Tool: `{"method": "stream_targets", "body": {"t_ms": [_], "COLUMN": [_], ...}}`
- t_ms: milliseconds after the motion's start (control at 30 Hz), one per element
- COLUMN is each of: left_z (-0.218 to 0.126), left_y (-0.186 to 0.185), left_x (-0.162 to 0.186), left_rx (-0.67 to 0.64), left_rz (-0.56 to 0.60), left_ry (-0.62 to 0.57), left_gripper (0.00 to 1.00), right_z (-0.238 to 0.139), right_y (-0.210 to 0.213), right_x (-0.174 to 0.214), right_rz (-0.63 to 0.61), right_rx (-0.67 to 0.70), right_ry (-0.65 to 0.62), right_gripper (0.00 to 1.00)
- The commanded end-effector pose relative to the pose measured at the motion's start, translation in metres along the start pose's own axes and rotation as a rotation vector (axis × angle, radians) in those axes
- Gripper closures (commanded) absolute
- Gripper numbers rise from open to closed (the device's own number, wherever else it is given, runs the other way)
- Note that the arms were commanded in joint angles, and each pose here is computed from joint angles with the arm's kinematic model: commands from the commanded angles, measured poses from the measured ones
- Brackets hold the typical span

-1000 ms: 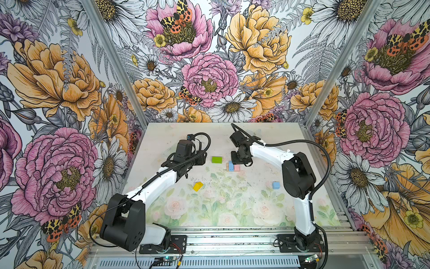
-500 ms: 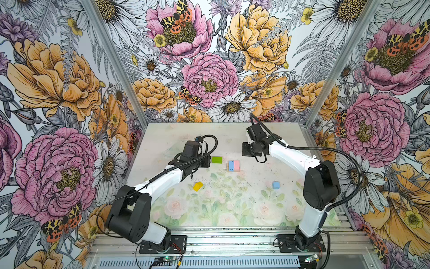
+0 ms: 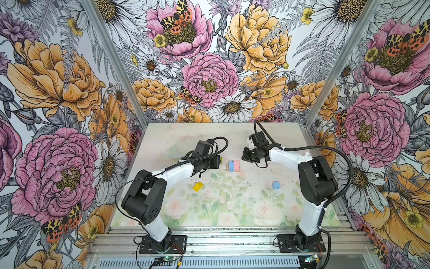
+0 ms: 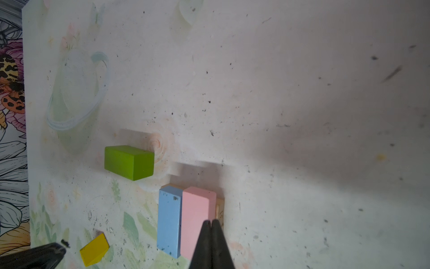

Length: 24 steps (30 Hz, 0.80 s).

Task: Build the wood block tower

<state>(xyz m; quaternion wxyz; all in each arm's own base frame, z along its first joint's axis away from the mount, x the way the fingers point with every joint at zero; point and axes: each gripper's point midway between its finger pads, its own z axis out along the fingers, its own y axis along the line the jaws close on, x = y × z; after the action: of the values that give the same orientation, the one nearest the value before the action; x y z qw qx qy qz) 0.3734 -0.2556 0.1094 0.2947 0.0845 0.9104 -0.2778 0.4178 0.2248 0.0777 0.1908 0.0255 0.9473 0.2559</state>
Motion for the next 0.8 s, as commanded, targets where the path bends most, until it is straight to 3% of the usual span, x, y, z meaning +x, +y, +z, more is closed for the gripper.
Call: {"method": "stream_targets", "body": {"t_ms": [0, 767], "left_z": [0.005, 0.034], "left_y": [-0.017, -0.020], "left_x": [-0.011, 0.002], "left_rx": [0.054, 0.059], "left_rz": [0.006, -0.003], "left_ry": [-0.019, 0.042], "left_gripper": [1.00, 1.00], "right_z": [0.007, 0.023], "right_y": [0.001, -0.007], "right_x": [-0.005, 0.018], "right_rz": [0.022, 0.075], "right_rx": [-0.035, -0.039], "right_ry": [-0.014, 0.016], "right_gripper": [1.00, 1.00]}}
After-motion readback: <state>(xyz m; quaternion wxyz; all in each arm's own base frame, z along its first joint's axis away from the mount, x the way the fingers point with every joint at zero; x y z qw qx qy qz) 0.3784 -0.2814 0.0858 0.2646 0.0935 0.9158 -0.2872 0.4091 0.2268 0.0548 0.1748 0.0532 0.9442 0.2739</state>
